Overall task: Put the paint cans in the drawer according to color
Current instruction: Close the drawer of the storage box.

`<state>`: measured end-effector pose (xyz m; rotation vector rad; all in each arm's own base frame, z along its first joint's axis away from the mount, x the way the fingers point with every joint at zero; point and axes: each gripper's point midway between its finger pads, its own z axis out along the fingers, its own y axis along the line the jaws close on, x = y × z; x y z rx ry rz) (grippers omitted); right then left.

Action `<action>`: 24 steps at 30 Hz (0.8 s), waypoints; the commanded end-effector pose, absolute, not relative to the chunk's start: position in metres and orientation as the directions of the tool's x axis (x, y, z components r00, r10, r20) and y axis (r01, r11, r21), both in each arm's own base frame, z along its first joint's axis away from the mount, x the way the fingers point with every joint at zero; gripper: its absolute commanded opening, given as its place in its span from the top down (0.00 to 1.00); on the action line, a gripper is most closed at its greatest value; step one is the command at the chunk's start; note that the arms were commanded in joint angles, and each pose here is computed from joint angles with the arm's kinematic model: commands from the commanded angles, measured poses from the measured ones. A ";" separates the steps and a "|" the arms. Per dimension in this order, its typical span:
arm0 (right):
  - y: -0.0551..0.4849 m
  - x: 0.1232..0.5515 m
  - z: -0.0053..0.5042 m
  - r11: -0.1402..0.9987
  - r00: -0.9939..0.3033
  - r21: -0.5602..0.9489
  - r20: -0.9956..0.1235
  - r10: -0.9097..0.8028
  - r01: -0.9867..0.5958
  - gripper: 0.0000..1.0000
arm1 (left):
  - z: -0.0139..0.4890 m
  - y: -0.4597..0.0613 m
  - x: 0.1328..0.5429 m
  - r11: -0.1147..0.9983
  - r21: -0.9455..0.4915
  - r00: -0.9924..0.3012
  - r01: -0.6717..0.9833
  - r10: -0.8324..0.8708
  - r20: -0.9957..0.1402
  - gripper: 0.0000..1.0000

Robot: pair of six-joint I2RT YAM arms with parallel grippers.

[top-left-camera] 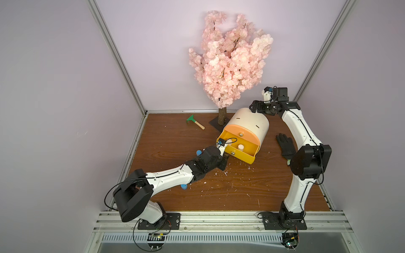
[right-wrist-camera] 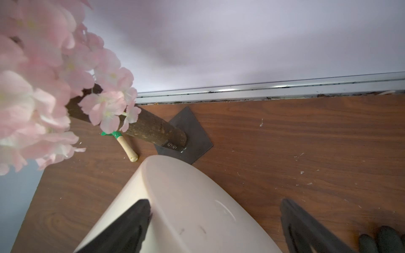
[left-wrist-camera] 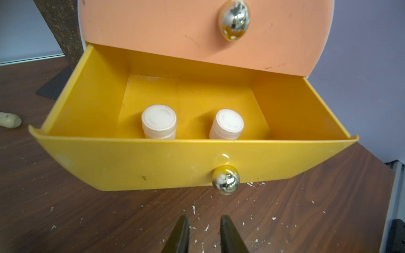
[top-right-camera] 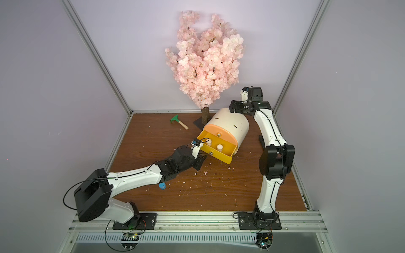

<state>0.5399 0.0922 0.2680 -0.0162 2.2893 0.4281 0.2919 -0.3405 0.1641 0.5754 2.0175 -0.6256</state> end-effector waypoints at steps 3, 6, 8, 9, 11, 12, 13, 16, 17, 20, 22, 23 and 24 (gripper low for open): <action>0.108 0.529 0.286 0.922 -0.670 0.304 -0.740 0.069 -0.241 0.02 | 0.189 -0.353 0.314 0.782 -0.143 -0.367 0.606 0.116 -0.923 0.73; 0.108 0.528 0.284 0.922 -0.674 0.302 -0.736 0.065 -0.241 0.02 | 0.189 -0.360 0.321 0.783 -0.128 -0.349 0.608 0.120 -0.930 0.74; 0.108 0.527 0.281 0.922 -0.678 0.301 -0.733 0.061 -0.243 0.02 | 0.187 -0.364 0.326 0.786 -0.111 -0.338 0.608 0.129 -0.932 0.75; 0.109 0.527 0.280 0.922 -0.679 0.300 -0.731 0.059 -0.243 0.02 | 0.185 -0.366 0.328 0.789 -0.101 -0.331 0.607 0.135 -0.934 0.75; 0.108 0.526 0.278 0.924 -0.681 0.296 -0.731 0.055 -0.243 0.02 | 0.184 -0.368 0.332 0.793 -0.086 -0.315 0.603 0.138 -0.939 0.75; 0.107 0.526 0.277 0.925 -0.683 0.294 -0.728 0.053 -0.241 0.02 | 0.183 -0.369 0.335 0.795 -0.078 -0.305 0.601 0.138 -0.942 0.75; 0.108 0.525 0.275 0.924 -0.689 0.295 -0.723 0.050 -0.242 0.02 | 0.182 -0.370 0.337 0.797 -0.073 -0.297 0.599 0.137 -0.945 0.76; 0.109 0.523 0.273 0.923 -0.694 0.294 -0.719 0.044 -0.247 0.02 | 0.179 -0.375 0.342 0.798 -0.060 -0.282 0.600 0.141 -0.949 0.75; 0.109 0.523 0.272 0.924 -0.695 0.292 -0.718 0.042 -0.245 0.02 | 0.178 -0.377 0.343 0.797 -0.058 -0.279 0.601 0.142 -0.950 0.75; 0.108 0.523 0.271 0.928 -0.695 0.283 -0.718 0.038 -0.243 0.02 | 0.174 -0.384 0.348 0.795 -0.050 -0.278 0.604 0.151 -0.949 0.75; 0.107 0.522 0.269 0.929 -0.698 0.280 -0.716 0.034 -0.243 0.02 | 0.173 -0.387 0.350 0.794 -0.053 -0.273 0.606 0.145 -0.951 0.75; 0.108 0.522 0.269 0.929 -0.699 0.279 -0.715 0.032 -0.243 0.02 | 0.174 -0.389 0.352 0.794 -0.054 -0.268 0.605 0.140 -0.953 0.75; 0.106 0.522 0.269 0.931 -0.699 0.275 -0.715 0.031 -0.241 0.02 | 0.173 -0.390 0.354 0.796 -0.051 -0.265 0.603 0.139 -0.954 0.75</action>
